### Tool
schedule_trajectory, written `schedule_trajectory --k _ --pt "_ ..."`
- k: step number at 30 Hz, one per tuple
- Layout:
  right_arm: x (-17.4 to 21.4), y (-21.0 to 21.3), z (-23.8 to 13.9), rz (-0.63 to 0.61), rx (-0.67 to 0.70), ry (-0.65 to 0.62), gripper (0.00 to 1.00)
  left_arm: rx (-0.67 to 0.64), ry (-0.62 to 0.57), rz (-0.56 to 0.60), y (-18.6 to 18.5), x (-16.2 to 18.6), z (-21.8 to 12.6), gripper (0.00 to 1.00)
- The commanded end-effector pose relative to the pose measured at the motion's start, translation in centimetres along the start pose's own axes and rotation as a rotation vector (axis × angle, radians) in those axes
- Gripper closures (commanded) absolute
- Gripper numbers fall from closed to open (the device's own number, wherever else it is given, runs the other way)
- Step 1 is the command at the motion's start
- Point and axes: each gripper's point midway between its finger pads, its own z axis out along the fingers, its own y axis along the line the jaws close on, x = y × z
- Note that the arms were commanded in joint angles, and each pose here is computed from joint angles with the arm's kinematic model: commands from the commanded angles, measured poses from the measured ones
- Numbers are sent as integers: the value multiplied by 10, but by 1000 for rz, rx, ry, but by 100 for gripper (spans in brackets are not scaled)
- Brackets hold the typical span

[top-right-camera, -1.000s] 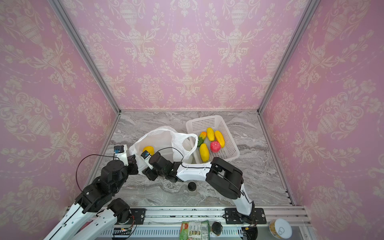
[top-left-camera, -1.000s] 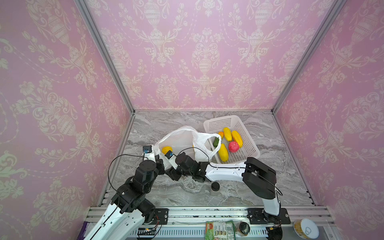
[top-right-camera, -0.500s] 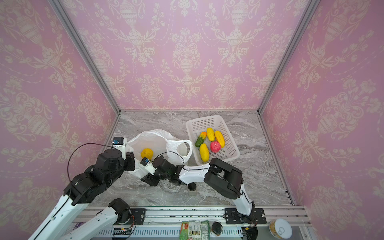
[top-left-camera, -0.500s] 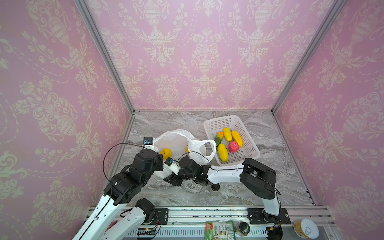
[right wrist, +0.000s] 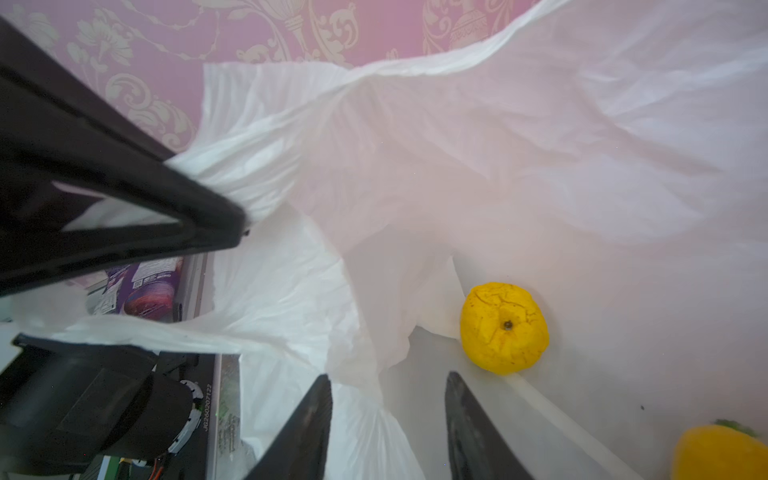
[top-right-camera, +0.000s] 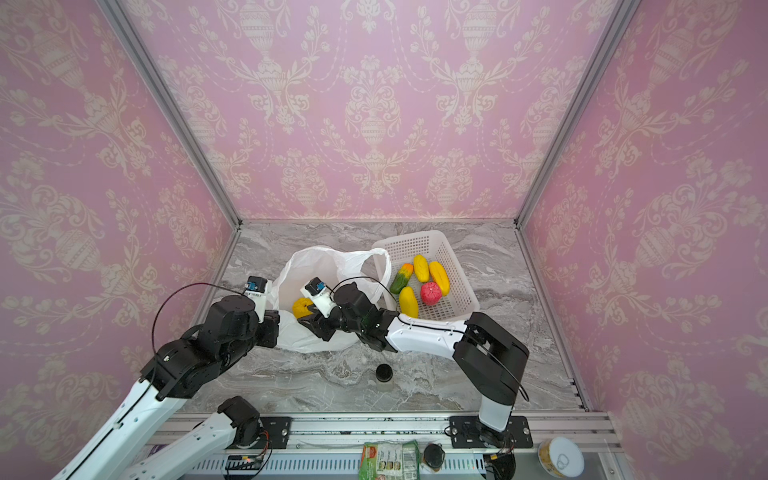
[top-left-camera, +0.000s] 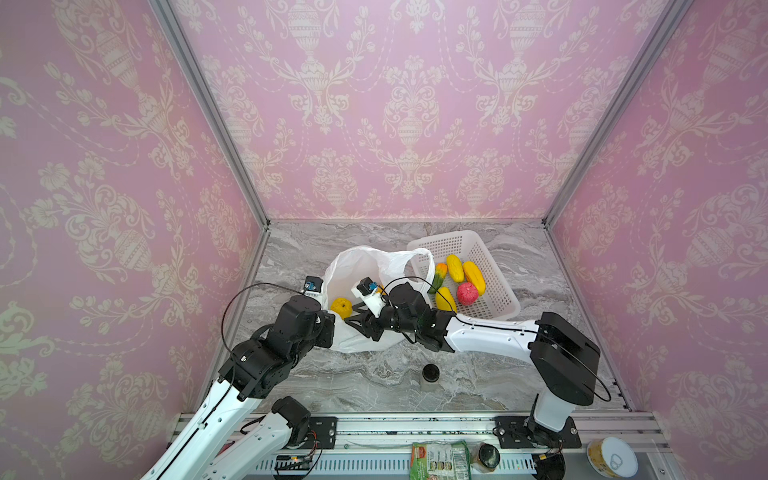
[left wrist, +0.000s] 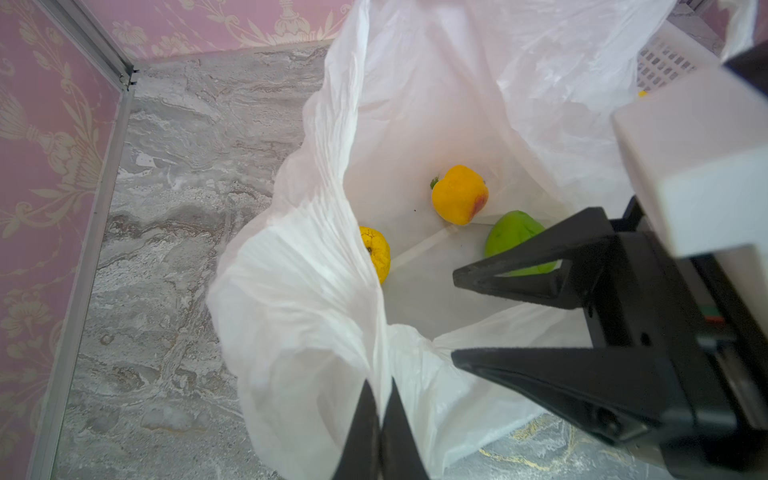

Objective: Untie the knot of the plastic bag and take out the fruit
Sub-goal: 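Lower the right gripper onto the yellow round fruit and close it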

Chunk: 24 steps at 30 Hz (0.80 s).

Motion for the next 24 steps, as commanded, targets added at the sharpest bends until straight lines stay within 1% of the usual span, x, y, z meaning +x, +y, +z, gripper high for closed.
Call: schedule_trajectory --k 1,2,4,7,10,11,12,15,18,19,20,22,23,24 --pt "11 6 1 26 -42 33 53 13 -13 13 -1 -1 -1 100" --pt "9 9 -2 24 -63 18 50 11 -9 14 -1 -1 -1 100" --pt "4 2 -10 38 -36 -14 45 16 -2 17 -2 0 1 100" --pt "-2 -11 -14 60 34 -10 43 21 4 18 -3 0 2 100" --pt "5 -21 -3 57 102 60 50 24 0 19 -3 0 1 100" --pt "17 -27 4 60 128 100 52 23 -3 18 -3 0 1 100" --pt "11 -29 13 62 142 100 54 25 -7 17 -3 -1 0 100" --pt "27 -50 31 84 221 145 56 28 -18 14 -3 -1 -3 100" --pt "37 -60 46 86 263 210 55 31 -12 15 -3 -1 -1 100" --pt "40 -60 50 83 265 231 53 33 -9 17 -4 -1 0 100" --pt "43 -59 54 81 266 250 47 33 -7 18 -4 -1 0 100" --pt "48 -54 61 77 260 276 32 32 0 18 -4 0 1 100" --pt "51 -50 66 72 248 284 26 33 -1 18 -4 0 2 100" --pt "54 -46 69 71 238 291 23 33 -1 16 -4 0 1 100"
